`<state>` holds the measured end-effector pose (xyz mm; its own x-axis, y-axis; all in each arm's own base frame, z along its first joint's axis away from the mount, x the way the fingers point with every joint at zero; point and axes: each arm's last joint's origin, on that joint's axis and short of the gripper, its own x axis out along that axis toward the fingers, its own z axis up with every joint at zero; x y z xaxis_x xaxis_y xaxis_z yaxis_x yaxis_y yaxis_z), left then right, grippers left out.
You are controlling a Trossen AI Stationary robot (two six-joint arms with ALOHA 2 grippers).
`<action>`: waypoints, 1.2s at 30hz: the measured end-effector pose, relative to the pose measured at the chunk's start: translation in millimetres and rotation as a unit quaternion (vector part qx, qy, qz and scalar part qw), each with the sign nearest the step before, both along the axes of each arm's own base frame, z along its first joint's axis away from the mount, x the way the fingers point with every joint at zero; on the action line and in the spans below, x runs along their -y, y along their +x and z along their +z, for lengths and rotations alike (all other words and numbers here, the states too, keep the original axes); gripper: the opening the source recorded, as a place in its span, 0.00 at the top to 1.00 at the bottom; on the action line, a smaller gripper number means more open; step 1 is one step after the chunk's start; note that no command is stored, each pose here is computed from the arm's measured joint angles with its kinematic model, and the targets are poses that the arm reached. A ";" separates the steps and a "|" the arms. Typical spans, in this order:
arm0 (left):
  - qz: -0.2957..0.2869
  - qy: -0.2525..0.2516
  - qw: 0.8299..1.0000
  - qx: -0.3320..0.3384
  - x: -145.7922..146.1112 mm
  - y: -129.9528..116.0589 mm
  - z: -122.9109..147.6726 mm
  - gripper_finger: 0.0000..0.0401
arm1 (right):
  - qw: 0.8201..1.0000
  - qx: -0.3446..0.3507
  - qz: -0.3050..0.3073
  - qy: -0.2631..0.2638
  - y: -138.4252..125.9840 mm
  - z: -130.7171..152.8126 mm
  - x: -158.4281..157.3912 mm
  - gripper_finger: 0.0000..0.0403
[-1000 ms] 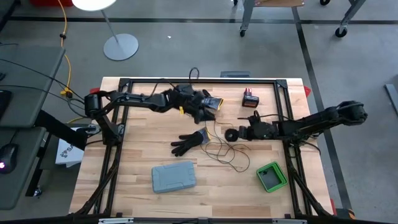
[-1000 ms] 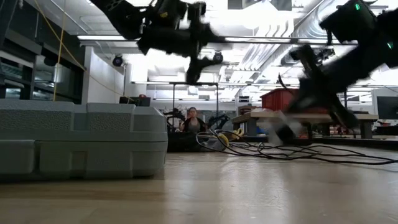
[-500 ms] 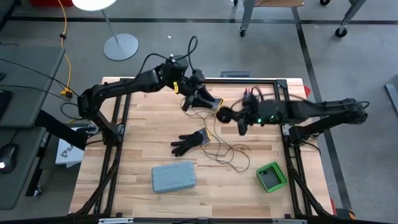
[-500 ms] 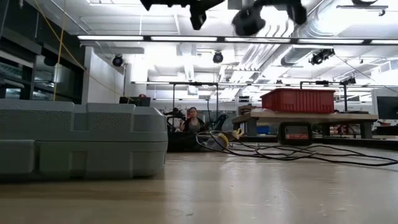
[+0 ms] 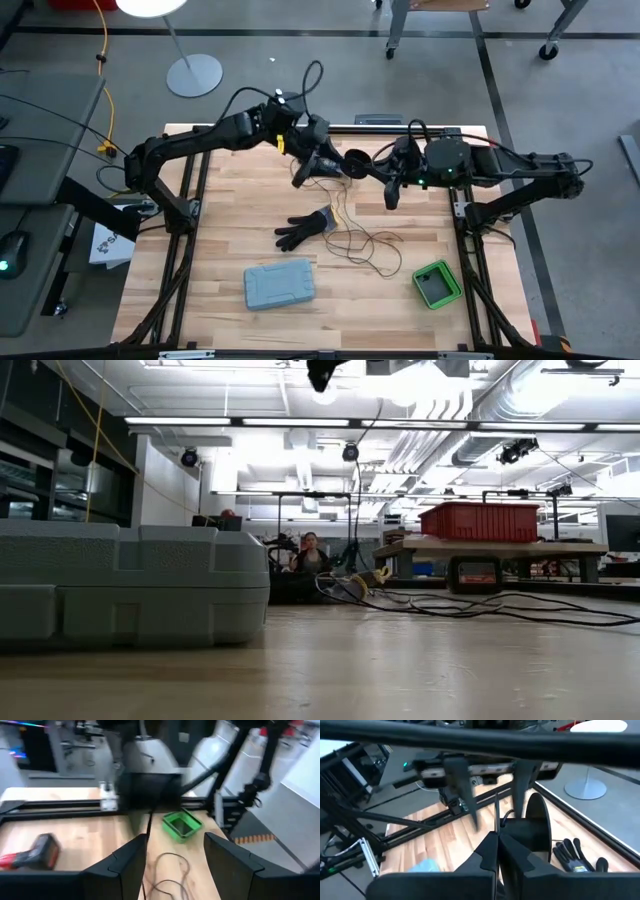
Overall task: Coil cords
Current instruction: Coil the black wire cable onto the black spool
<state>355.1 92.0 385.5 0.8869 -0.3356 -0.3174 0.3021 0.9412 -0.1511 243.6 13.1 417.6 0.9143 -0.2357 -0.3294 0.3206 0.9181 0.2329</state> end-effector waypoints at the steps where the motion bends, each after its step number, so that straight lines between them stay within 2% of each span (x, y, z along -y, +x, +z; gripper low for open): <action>1: -0.005 0.004 1.000 0.006 2.8 1.1 0.6 0.52 | 1.000 -0.003 0.003 -0.001 1.3 -0.9 -0.2 1.00; 8: -0.006 0.016 0.999 0.048 6.7 4.9 8.7 0.52 | 1.000 -0.013 0.009 -0.007 1.7 -2.4 -0.6 1.00; 12: -0.002 0.017 0.999 0.050 5.0 4.3 9.5 0.57 | 1.000 -0.014 0.013 -0.013 2.2 -2.3 -0.8 1.00; 16: 0.007 0.020 0.998 0.054 4.9 4.8 10.3 0.70 | 1.000 -0.010 0.014 -0.013 2.4 -1.7 -0.8 1.00; 21: 0.007 0.014 0.999 0.048 5.0 4.6 9.4 0.95 | 1.000 0.000 0.016 -0.018 3.1 0.5 -0.9 1.00; 22: 0.007 0.007 0.999 0.045 5.3 4.5 9.2 0.97 | 1.000 0.002 0.016 -0.021 3.2 0.9 -0.8 1.00; 26: 0.011 -0.030 0.999 0.040 5.2 0.9 13.7 0.99 | 1.000 0.012 0.016 -0.021 3.5 3.3 -0.7 1.00; 30: 0.038 -0.040 0.997 0.058 -2.6 -18.1 31.8 0.99 | 0.999 0.039 0.007 -0.025 1.2 18.9 0.0 0.97; 33: 0.067 -0.033 0.994 0.083 -11.9 -37.0 48.2 0.99 | 0.997 0.054 -0.007 -0.049 -4.7 33.1 1.6 0.90; 36: 0.084 -0.043 0.991 0.098 -16.5 -52.6 60.6 1.00 | 0.997 0.052 -0.019 -0.062 -6.0 35.7 2.5 0.78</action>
<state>302.5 108.6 446.1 0.9744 -0.1961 -0.1100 0.1734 0.9668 -0.1878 237.6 10.5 453.2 0.9319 -0.3028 -0.1996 0.3349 0.9297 0.1531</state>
